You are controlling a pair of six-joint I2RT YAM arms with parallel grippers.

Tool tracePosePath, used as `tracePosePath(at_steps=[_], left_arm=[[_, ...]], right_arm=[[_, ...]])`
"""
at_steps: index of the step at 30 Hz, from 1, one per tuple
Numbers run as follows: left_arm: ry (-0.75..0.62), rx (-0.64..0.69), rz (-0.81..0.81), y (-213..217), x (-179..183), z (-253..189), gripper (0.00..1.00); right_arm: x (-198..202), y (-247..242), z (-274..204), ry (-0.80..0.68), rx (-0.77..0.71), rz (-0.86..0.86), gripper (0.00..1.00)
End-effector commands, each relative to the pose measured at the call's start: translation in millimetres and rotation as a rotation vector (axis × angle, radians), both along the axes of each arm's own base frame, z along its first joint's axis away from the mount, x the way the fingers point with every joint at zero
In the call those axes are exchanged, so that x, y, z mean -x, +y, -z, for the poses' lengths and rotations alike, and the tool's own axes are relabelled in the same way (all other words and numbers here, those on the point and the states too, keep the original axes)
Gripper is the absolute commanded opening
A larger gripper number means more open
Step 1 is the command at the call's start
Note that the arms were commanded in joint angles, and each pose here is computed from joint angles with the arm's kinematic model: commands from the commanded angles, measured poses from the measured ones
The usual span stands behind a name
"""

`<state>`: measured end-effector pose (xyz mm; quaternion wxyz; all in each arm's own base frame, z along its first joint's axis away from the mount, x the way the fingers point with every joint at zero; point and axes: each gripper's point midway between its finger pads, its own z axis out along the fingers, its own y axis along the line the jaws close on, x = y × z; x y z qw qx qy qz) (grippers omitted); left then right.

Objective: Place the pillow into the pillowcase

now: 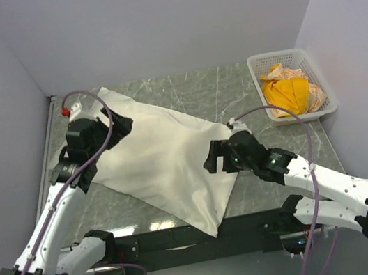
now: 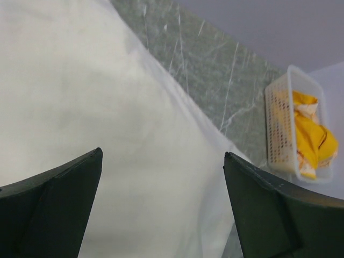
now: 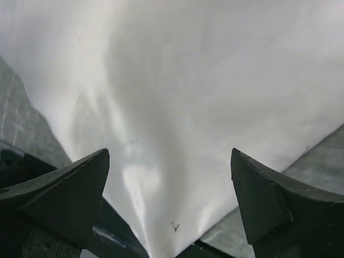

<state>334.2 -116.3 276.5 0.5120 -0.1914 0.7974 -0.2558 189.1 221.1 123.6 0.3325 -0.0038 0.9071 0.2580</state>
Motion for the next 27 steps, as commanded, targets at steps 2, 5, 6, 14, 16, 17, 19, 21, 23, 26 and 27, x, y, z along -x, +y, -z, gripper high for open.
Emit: tracePosePath(at_steps=[2, 5, 6, 14, 16, 17, 19, 21, 23, 26, 27], left_arm=[[0.025, -0.048, 0.038, 2, 42, 36, 0.99], [0.023, -0.092, 0.030, 12, 59, 55, 0.99], [0.028, -0.105, 0.021, 16, 63, 60, 0.99], [0.052, -0.112, -0.015, 27, 80, 61, 0.99], [0.063, -0.118, -0.029, 31, 82, 64, 1.00], [0.048, -0.114, -0.032, 32, 83, 60, 0.99], [0.042, -0.112, -0.037, 33, 85, 59, 0.99], [0.035, -0.110, -0.038, 34, 86, 58, 1.00], [0.019, -0.104, -0.027, 32, 87, 55, 0.99], [0.011, -0.109, -0.021, 32, 88, 55, 1.00], [0.002, -0.112, -0.016, 32, 88, 51, 1.00]], right_arm=[[-53, -18, -31, -0.133, -0.054, 0.060, 1.00], [-63, -29, -30, -0.134, -0.093, 0.088, 1.00], [-62, -31, -24, -0.128, -0.096, 0.092, 1.00], [-60, -43, -19, -0.144, -0.114, 0.148, 1.00], [-58, -45, -17, -0.146, -0.114, 0.157, 1.00], [-57, -45, -20, -0.156, -0.120, 0.154, 1.00], [-59, -49, -22, -0.167, -0.111, 0.172, 1.00], [-58, -50, -22, -0.168, -0.109, 0.169, 1.00], [-58, -50, -21, -0.166, -0.107, 0.171, 1.00], [-57, -51, -18, -0.159, -0.101, 0.171, 1.00], [-57, -51, -19, -0.162, -0.102, 0.173, 1.00]])
